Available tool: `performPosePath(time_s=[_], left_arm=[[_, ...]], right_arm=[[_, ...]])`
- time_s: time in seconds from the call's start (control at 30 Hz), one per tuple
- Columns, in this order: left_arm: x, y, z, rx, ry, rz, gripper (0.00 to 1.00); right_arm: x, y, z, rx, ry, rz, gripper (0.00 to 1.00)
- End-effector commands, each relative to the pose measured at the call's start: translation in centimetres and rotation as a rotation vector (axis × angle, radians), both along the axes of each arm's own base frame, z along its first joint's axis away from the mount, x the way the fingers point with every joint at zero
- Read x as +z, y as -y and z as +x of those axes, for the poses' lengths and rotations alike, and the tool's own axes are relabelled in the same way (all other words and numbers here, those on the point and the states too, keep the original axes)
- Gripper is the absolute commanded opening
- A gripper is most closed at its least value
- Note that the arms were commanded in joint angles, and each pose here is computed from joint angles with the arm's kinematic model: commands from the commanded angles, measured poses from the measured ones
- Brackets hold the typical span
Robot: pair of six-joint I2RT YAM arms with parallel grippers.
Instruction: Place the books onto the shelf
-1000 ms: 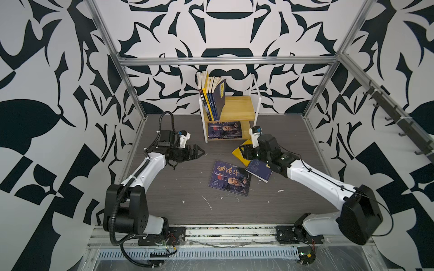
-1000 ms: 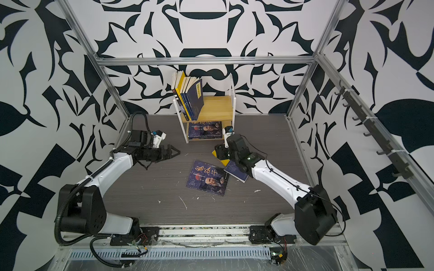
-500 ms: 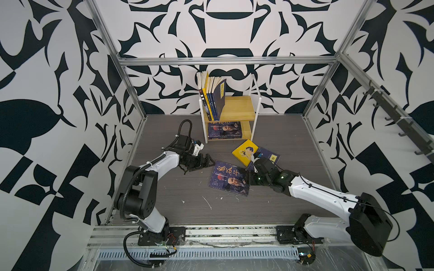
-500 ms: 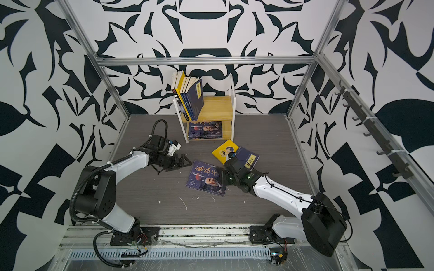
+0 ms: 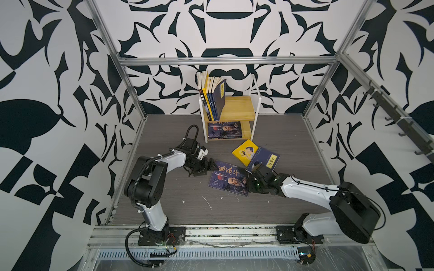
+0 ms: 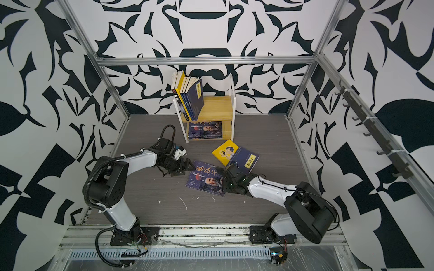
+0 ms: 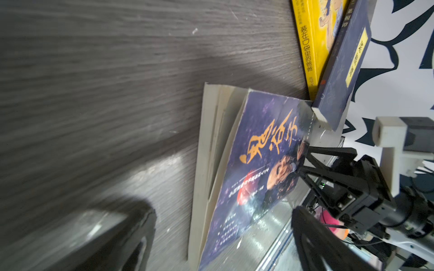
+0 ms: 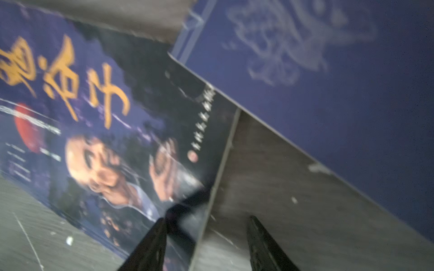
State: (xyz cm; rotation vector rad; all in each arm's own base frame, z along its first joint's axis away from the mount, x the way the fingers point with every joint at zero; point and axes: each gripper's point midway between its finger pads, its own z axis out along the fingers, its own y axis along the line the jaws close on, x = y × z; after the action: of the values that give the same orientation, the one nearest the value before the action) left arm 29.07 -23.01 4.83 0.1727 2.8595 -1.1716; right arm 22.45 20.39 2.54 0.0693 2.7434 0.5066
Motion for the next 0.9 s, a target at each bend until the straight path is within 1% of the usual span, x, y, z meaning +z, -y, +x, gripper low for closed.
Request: performPosePath(time_s=[0.0, 0.13, 0.17, 0.27, 0.43, 0.57, 0.8, 0.87], left_arm=[[0.1, 0.9, 0.4, -0.004, -0.036, -0.04, 0.89], [-0.1, 1.2, 0.4, -0.004, -0.055, -0.043, 0.86], [-0.1, 1.2, 0.4, -0.005, -0.057, -0.042, 0.82], [0.4, 1.3, 0.3, -0.005, -0.059, -0.048, 0.76], [2.2, 1.3, 0.3, -0.001, -0.026, -0.066, 0.64], [3.2, 1.1, 0.0, -0.001, -0.002, -0.075, 0.51], [4.6, 0.6, -0.1, 0.014, 0.022, -0.086, 0.41], [4.9, 0.3, -0.1, 0.026, 0.028, -0.092, 0.34]], right_arm=[[0.3, -2.1, 0.8, 0.025, 0.015, 0.053, 0.58], [0.1, -4.4, 1.1, 0.079, 0.013, 0.074, 0.58], [0.1, -4.9, 1.2, 0.09, 0.013, 0.075, 0.58], [0.0, -6.1, 1.5, 0.115, 0.011, 0.077, 0.58], [0.2, -7.6, 2.0, 0.147, 0.026, 0.086, 0.58], [0.6, -8.1, 2.6, 0.165, 0.044, 0.082, 0.58], [1.2, -8.6, 3.1, 0.192, 0.06, 0.073, 0.59], [1.4, -8.3, 3.2, 0.195, 0.07, 0.063, 0.59]])
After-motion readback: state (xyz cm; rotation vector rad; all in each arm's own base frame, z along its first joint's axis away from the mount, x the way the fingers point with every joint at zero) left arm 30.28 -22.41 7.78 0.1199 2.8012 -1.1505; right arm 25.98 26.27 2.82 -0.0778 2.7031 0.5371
